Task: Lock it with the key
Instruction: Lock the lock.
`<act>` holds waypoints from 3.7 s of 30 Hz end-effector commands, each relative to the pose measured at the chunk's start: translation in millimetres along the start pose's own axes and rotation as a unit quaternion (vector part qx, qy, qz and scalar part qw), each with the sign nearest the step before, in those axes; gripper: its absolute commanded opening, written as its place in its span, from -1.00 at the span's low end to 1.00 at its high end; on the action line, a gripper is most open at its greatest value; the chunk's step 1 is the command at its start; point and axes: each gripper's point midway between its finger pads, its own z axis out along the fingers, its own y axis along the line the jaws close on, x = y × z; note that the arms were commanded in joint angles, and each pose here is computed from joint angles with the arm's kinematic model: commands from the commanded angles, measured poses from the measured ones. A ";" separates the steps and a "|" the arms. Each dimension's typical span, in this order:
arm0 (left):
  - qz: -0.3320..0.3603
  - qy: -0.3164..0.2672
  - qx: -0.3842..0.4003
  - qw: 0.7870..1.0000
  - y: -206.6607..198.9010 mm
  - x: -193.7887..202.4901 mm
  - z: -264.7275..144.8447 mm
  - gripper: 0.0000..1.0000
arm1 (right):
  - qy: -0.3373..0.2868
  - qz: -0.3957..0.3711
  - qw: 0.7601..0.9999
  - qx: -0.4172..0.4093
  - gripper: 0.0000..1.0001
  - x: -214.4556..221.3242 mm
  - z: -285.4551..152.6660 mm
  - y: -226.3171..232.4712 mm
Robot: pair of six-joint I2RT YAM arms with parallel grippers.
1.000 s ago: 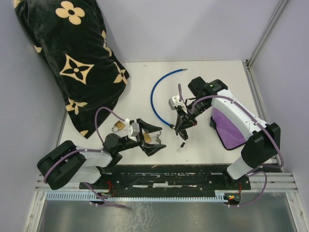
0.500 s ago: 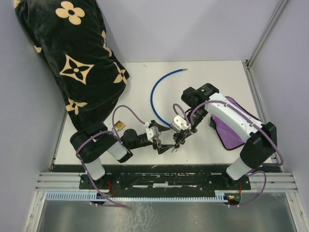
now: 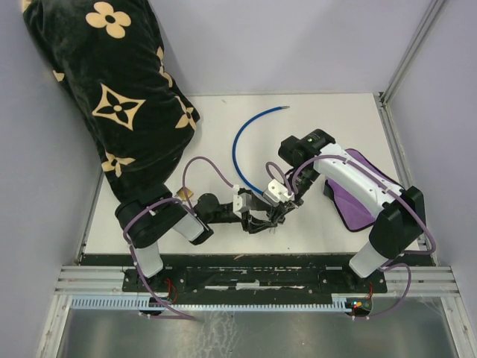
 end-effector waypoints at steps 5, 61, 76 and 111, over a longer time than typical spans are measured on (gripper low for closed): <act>0.026 -0.087 0.026 0.996 -7.7 -50.6 9.1 -0.32 | -0.003 0.007 1.000 0.019 -0.95 -4.6 -3.2 -0.4; 0.001 0.017 -0.158 0.987 41.0 40.8 -28.2 -0.94 | 0.263 0.304 0.910 0.104 -0.94 142.6 21.4 23.4; 0.002 0.022 -0.157 0.987 44.8 40.9 -39.4 -0.94 | 0.230 0.342 0.908 0.079 -0.96 143.0 47.2 26.0; 0.005 0.014 -0.177 0.984 63.8 21.0 -83.7 -0.94 | 0.207 0.370 0.894 0.142 -0.96 150.4 50.0 4.1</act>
